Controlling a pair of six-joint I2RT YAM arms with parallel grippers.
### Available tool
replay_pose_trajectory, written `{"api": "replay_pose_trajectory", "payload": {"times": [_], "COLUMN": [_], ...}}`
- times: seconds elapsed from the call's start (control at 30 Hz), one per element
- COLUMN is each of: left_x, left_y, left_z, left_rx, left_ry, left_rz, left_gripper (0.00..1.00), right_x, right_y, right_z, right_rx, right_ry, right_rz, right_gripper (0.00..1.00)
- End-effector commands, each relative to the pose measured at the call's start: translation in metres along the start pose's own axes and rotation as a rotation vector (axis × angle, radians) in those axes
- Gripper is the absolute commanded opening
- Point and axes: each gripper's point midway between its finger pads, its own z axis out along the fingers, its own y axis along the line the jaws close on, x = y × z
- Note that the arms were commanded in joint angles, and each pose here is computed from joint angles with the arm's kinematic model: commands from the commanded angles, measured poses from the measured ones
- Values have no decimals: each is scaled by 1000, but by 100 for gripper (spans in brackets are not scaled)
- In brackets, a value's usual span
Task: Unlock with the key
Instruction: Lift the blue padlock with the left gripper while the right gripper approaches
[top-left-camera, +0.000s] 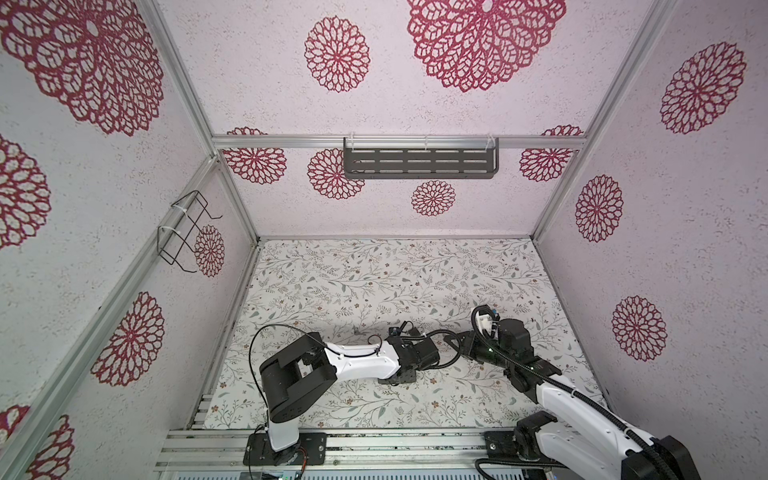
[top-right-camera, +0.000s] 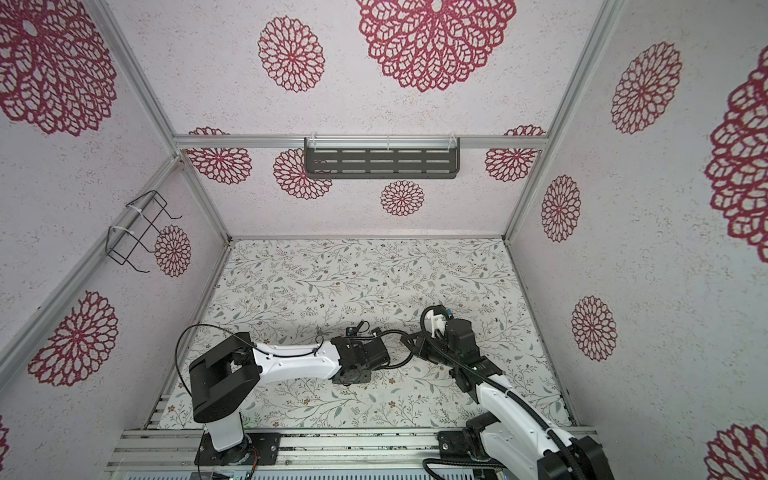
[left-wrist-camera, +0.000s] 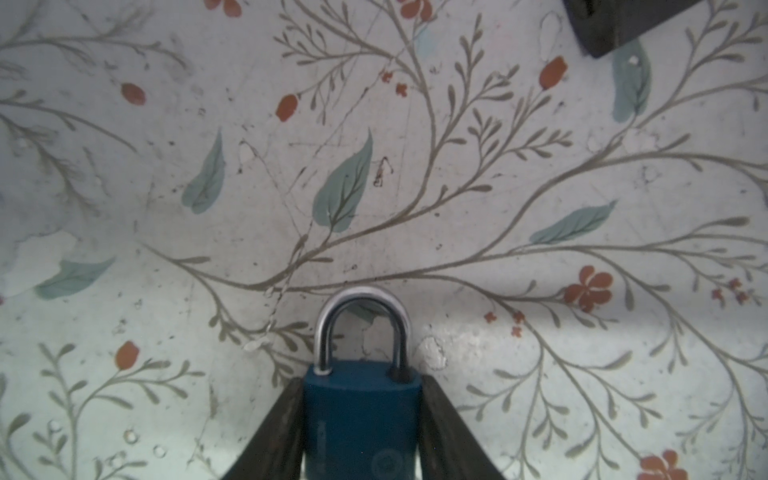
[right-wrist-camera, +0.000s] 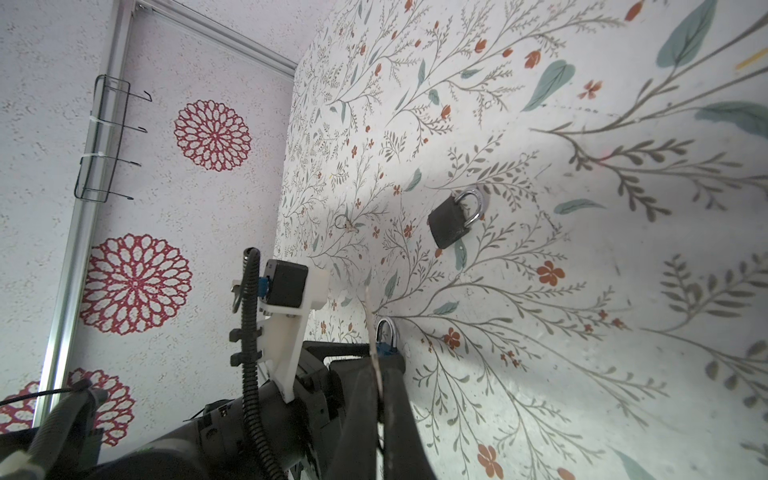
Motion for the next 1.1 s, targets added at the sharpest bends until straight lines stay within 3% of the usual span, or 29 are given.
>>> {"api": "replay_pose_trajectory", "payload": {"times": [0.0,0.43,1.07], "left_x": [15,-3,-64], "left_y": [16,22,74], "left_z": [6,-17,-65], "left_rx": [-74,-15,246], "left_ry": [41,-32,-209], "left_rz": [35,-34,-422], "left_gripper": [42,32,10], "right_x": [-11,-7,35], "right_y": [18,24,50], "right_z": [-2,1,40], "right_rx": [-57,-37,15], "right_ry": [-25,0,94], "right_rz": [-24,-49,-185], "right_gripper": [0,0,0]}}
